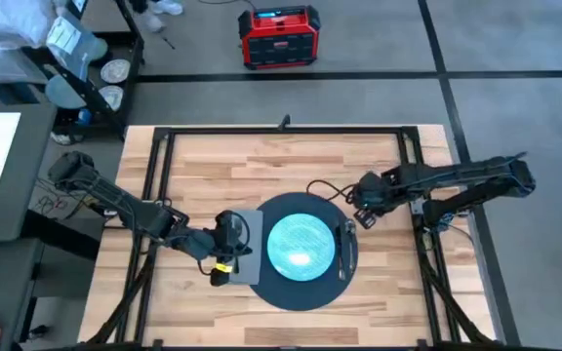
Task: Set table place
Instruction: Move the violet glass on the top right side of the black tablemat, then adjust the black fork
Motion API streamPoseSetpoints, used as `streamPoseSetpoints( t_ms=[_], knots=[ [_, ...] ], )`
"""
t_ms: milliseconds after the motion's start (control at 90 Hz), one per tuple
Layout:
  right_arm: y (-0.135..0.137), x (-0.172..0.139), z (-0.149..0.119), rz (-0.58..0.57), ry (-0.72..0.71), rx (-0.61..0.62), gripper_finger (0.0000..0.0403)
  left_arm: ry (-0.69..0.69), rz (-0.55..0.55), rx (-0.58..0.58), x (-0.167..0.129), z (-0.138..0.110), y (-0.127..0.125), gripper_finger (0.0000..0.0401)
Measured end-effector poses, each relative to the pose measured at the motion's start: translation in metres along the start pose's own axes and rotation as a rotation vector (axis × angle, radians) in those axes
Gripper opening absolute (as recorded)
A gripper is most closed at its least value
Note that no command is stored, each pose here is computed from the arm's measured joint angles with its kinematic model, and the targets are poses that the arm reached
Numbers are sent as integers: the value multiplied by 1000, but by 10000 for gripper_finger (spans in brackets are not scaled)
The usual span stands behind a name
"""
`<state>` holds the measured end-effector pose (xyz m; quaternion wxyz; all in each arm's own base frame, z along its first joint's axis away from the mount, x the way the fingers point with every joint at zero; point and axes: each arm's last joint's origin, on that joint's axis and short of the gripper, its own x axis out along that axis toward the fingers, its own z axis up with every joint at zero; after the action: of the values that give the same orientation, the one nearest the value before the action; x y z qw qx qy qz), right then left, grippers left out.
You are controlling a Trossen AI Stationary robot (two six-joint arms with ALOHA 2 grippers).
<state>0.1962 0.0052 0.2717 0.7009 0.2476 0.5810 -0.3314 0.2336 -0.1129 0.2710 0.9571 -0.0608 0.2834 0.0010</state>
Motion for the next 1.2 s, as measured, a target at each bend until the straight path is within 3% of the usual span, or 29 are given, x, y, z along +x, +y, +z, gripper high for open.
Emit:
streamPoseSetpoints(
  t_ms=[144,400,600,756,889,978,1067,1200],
  knots=[
    [3,-1,1,4,-48,3,6,0,0,-7,0,0,0,0],
    [5,-1,0,5,-60,-16,64,0,0,-9,0,0,0,0],
    [3,-5,-2,13,-84,-6,80,0,0,-9,0,0,0,0],
    [2,-26,-7,47,-190,3,82,0,0,-9,0,0,0,0],
    [1,-57,-17,116,-369,26,82,-1,-1,-13,0,0,0,0],
    [4,-72,-30,164,-499,15,82,-29,9,-137,0,2,0,0],
    [6,-81,-44,200,-599,-3,82,95,82,-230,1,-8,10,0],
    [11,-86,-58,220,-690,-25,82,401,287,-396,4,-52,36,0]
  ],
)
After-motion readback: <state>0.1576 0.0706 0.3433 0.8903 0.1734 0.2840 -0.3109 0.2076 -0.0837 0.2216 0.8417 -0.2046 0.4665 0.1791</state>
